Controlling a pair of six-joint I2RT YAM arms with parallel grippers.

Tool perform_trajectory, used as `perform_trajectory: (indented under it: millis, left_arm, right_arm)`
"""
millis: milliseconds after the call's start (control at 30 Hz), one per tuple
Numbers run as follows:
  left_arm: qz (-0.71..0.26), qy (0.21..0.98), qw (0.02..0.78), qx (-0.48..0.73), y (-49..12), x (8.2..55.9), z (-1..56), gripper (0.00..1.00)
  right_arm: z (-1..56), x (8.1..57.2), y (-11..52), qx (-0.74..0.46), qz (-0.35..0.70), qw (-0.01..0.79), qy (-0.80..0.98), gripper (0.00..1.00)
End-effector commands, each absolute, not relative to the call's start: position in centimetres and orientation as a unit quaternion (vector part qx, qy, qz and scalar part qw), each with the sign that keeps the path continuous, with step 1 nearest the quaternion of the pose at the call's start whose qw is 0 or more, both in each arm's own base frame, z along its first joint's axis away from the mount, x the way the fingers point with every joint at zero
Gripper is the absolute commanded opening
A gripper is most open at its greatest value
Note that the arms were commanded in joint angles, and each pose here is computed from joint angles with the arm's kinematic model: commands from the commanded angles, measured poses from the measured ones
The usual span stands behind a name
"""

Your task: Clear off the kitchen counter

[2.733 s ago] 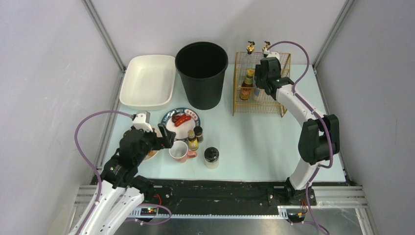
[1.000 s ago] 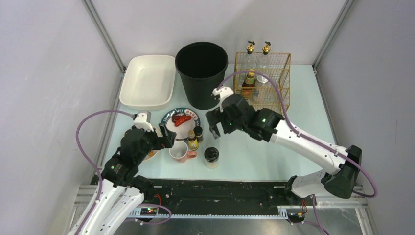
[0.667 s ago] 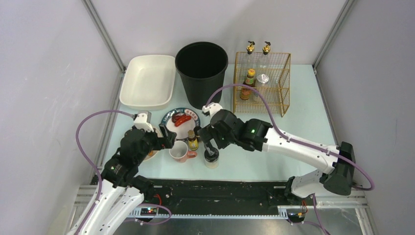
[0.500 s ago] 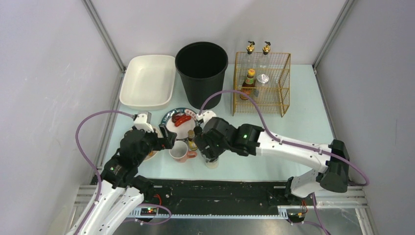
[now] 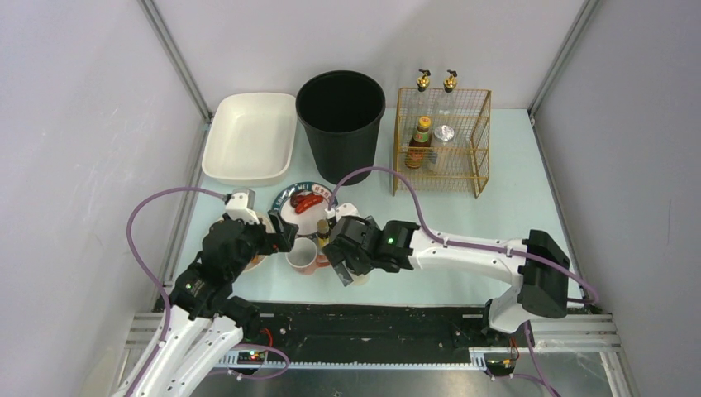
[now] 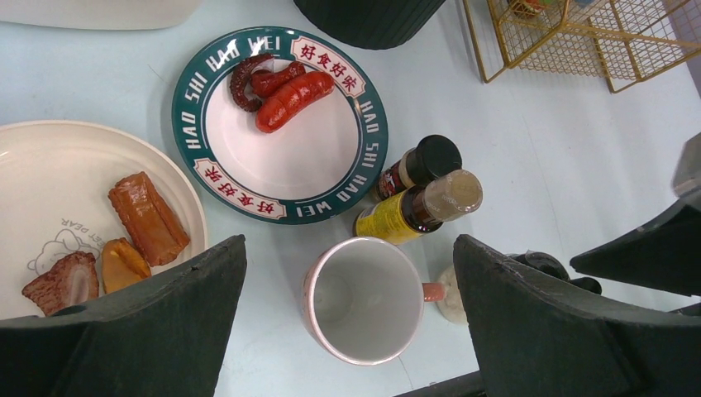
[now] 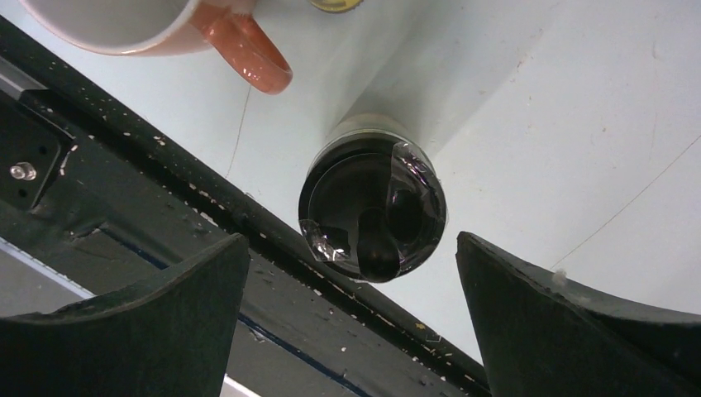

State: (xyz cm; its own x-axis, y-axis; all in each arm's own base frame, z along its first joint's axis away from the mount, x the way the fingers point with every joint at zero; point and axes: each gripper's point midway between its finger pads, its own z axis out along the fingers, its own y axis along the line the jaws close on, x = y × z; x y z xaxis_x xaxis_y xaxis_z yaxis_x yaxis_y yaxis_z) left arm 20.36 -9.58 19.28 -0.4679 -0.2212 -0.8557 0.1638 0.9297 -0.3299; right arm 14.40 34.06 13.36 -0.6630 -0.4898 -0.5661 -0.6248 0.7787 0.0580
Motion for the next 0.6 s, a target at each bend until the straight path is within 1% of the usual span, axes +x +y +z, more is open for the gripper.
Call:
perform_trajectory:
  millis: [0, 167, 367, 500, 567]
  left_arm:
    - [-0.200, 0.822, 0.532, -0.022, -9.8, 20.4, 20.9, 0.98]
    - [-0.201, 0.822, 0.533, -0.022, -9.8, 20.4, 21.0, 0.98]
    - [-0.201, 0.822, 0.532, -0.021, -9.8, 20.4, 20.9, 0.98]
    - [-0.201, 0.823, 0.531, -0.020, -9.9, 20.4, 20.9, 0.98]
    - [-0.200, 0.824, 0.530, -0.020, -9.9, 20.4, 20.8, 0.98]
  right_arm:
    - [12.2, 14.5, 34.4, -0.295, 0.116, 0.269, 0.909, 0.99]
    - [11.0, 14.7, 34.4, -0.295, 0.101, 0.263, 0.913, 0.98]
    - [10.4, 15.2, 34.5, -0.289, 0.093, 0.266, 0.915, 0.90]
    - [10.1, 15.3, 34.7, -0.288, 0.094, 0.263, 0.916, 0.82]
    - [10.1, 15.5, 34.8, -0.287, 0.096, 0.266, 0.915, 0.75]
